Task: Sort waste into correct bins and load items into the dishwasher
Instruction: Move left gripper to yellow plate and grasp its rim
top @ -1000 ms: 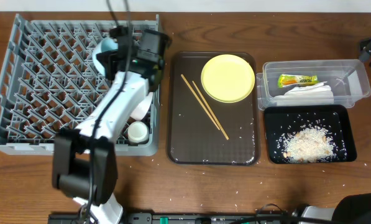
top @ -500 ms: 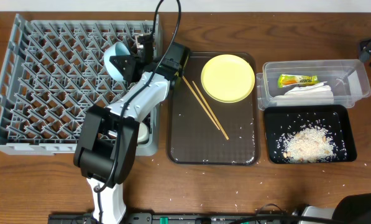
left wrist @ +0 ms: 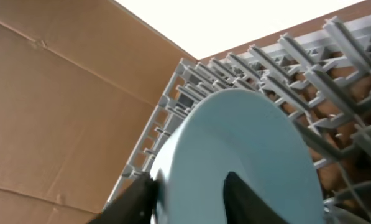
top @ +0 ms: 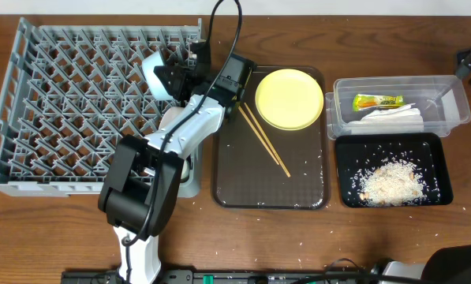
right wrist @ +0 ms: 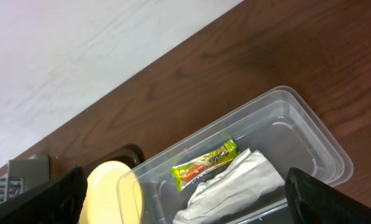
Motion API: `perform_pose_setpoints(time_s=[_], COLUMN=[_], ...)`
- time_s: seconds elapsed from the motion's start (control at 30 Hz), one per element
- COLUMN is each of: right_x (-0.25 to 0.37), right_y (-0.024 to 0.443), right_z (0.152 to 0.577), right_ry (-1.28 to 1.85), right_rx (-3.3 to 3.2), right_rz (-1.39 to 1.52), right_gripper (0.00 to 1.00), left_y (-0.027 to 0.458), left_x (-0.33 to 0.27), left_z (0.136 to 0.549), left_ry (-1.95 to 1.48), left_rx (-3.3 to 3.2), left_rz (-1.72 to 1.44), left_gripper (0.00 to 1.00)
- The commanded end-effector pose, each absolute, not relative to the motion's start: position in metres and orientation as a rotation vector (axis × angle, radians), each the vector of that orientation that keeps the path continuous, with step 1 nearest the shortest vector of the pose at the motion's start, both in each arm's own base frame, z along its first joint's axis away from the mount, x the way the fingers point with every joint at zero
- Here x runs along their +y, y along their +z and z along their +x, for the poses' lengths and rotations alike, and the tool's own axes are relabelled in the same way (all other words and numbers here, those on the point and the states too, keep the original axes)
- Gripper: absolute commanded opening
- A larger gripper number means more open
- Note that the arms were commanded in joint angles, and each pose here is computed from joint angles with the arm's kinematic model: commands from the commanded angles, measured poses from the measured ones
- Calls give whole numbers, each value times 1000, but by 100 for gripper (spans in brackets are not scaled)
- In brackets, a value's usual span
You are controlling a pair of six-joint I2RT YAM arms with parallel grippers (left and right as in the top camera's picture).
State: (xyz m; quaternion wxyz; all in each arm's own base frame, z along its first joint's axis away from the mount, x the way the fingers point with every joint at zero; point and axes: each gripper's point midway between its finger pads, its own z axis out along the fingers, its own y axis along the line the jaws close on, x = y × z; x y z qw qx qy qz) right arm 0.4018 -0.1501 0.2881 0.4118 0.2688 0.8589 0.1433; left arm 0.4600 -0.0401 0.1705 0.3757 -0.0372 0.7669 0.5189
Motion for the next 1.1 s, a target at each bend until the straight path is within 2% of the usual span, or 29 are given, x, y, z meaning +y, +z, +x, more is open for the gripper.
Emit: perform_pose_setpoints(time_s=[0.0,0.1,0.33,0.57,0.73,0.83,0.87,0.97,1.07], right_x=[-151,-151,-151,-151,-151,-151,-151,-151,-151], right_y=[305,305,305,305,305,305,305,305,305], right_z=[400,400,400,400,400,400,400,400,400], right_ry=[354,354,354,354,354,354,354,354,354], right_rx=[2123,2123,2123,2123,2123,2123,2123,2123,2123], right_rz=[662,662,662,662,662,662,662,662,662], right_gripper=[99,99,99,99,99,99,99,99,99], left_y=[136,123,113,126,164,192,199,189,160], left_x=[-50,-60,-71,-81,-127,-164,-186,-217,-231], left_z=[470,474,479,482,484,471,458,437,428], left_ry=[1189,1084,985,909,474,106,-109,-410,-488], left_rx=[2093,2155,2200,2214,2288,2310,2342,2442,2531], left_rz=[-10,28,56,68,155,158,147,54,-48], left_gripper=[43,51,52,69,79,79,79,79,79])
